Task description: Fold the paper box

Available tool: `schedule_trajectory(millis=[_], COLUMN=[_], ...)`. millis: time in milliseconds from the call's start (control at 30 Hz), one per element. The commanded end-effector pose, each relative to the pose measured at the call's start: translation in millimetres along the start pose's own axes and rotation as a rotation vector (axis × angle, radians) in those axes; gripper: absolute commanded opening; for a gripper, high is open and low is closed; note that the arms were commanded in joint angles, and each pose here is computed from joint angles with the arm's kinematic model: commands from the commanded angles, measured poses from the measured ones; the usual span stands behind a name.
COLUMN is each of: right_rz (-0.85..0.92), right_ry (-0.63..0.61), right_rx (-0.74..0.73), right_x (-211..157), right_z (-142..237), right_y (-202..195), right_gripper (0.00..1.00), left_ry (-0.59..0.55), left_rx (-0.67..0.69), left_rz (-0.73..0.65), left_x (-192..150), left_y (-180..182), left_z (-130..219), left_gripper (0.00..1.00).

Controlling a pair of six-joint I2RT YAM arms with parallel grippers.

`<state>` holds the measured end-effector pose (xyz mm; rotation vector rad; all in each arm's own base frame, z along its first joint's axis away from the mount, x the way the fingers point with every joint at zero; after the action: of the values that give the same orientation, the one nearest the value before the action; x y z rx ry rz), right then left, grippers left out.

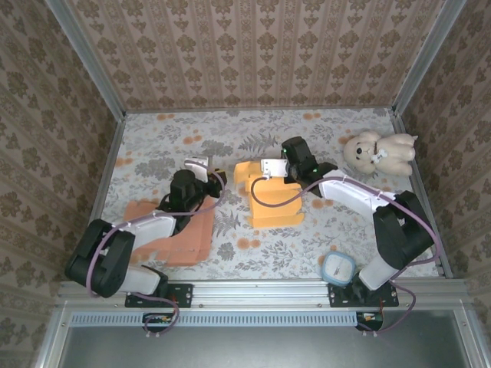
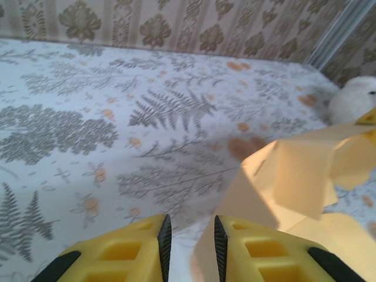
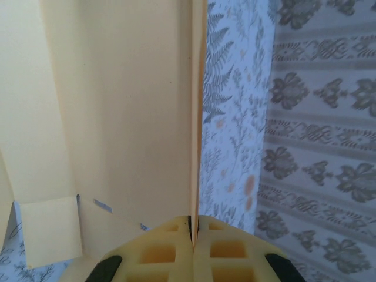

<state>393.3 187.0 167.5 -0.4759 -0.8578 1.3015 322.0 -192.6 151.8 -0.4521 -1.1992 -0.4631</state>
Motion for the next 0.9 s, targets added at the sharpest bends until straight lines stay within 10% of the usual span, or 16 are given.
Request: schedule_trajectory(millis=[0,867], right_rz=[0.048,0.212], right_ry=[-0.043,-0.06], right_rx=[-0.149,-0.204], right_x=[16,2], right_z=[-3,-48], right_y=[-19,17], right_gripper=[0.0,0.0], left_ry=[-0.021,-0.013], left_rx=[0.016,-0.165], left_rz=[-0.037,-0.08], left_x=[-6,-18], left_y=[14,13], left_z=[-1,-38], left_gripper=[0.3,0.35])
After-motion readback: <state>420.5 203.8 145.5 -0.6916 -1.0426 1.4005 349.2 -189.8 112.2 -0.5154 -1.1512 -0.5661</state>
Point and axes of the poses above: each hand's point on the last joint's axis, 136 mm out from that joint toward the fingers, its own z axis back along the fingers, its own y axis along the line the jaws close on, x = y × z, the point moved 3 cm from there along z, back along the fingers, and after that the axes turned 14 degrees about -z, right-handed, at the moved point
